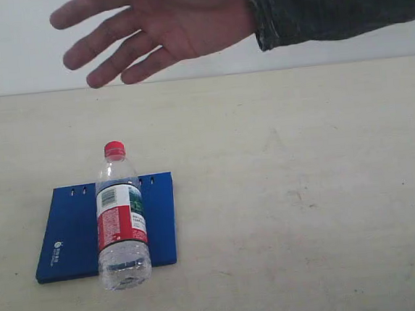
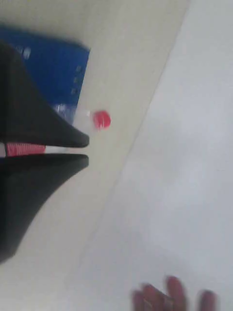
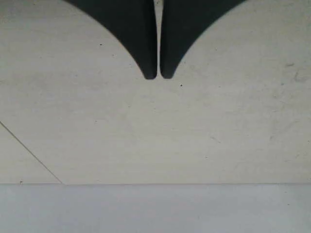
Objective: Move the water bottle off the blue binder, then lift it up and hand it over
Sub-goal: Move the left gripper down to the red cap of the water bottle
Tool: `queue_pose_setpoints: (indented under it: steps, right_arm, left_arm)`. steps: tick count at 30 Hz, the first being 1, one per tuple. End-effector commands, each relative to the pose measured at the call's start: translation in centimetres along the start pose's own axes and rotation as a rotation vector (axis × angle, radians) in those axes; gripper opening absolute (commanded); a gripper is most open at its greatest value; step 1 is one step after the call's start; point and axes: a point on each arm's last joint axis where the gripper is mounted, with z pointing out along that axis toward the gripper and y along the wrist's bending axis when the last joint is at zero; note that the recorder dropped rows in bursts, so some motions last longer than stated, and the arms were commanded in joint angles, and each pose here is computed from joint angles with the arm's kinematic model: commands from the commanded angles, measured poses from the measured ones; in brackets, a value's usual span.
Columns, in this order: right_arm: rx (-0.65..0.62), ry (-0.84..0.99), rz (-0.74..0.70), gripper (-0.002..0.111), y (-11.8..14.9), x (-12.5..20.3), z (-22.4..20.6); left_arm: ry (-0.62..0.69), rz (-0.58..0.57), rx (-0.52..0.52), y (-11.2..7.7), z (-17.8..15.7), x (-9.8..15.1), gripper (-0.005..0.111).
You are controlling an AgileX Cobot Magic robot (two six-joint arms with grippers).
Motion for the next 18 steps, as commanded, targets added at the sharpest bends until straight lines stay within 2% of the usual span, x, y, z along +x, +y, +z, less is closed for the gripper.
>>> queue_pose_setpoints:
  steps: [1, 8, 10, 12, 14, 16, 18]
  right_arm:
    - [0.003, -0.003, -0.001, 0.0, 0.0, -0.1, 0.0]
    - [0.003, -0.003, -0.001, 0.0, 0.0, -0.1, 0.0]
    - [0.003, -0.003, -0.001, 0.0, 0.0, -0.1, 0.0]
    - [0.003, -0.003, -0.001, 0.0, 0.0, -0.1, 0.0]
    - [0.003, -0.003, -0.001, 0.0, 0.0, -0.1, 0.0]
    - [0.003, -0.003, -0.001, 0.0, 0.0, -0.1, 0.0]
    - [0.003, -0.003, -0.001, 0.0, 0.0, -0.1, 0.0]
  left_arm:
    - [-0.013, -0.378, 0.065, -0.5, 0.0, -0.2, 0.005]
    - [0.025, -0.177, 0.072, -0.6, 0.0, 0.2, 0.005]
    - [-0.053, -0.146, 0.047, -0.3, 0.0, -0.5, 0.005]
    - [-0.196, -0.156, 0.02, -0.3, -0.3, -2.2, 0.005]
    - [-0.337, -0.024, 0.045, -2.0, -1.4, -5.6, 0.005]
    - [-0.307, 0.136, 0.042, -3.8, -1.1, -8.0, 0.005]
    - [-0.163, 0.244, 0.028, -5.1, 0.9, -9.5, 0.005]
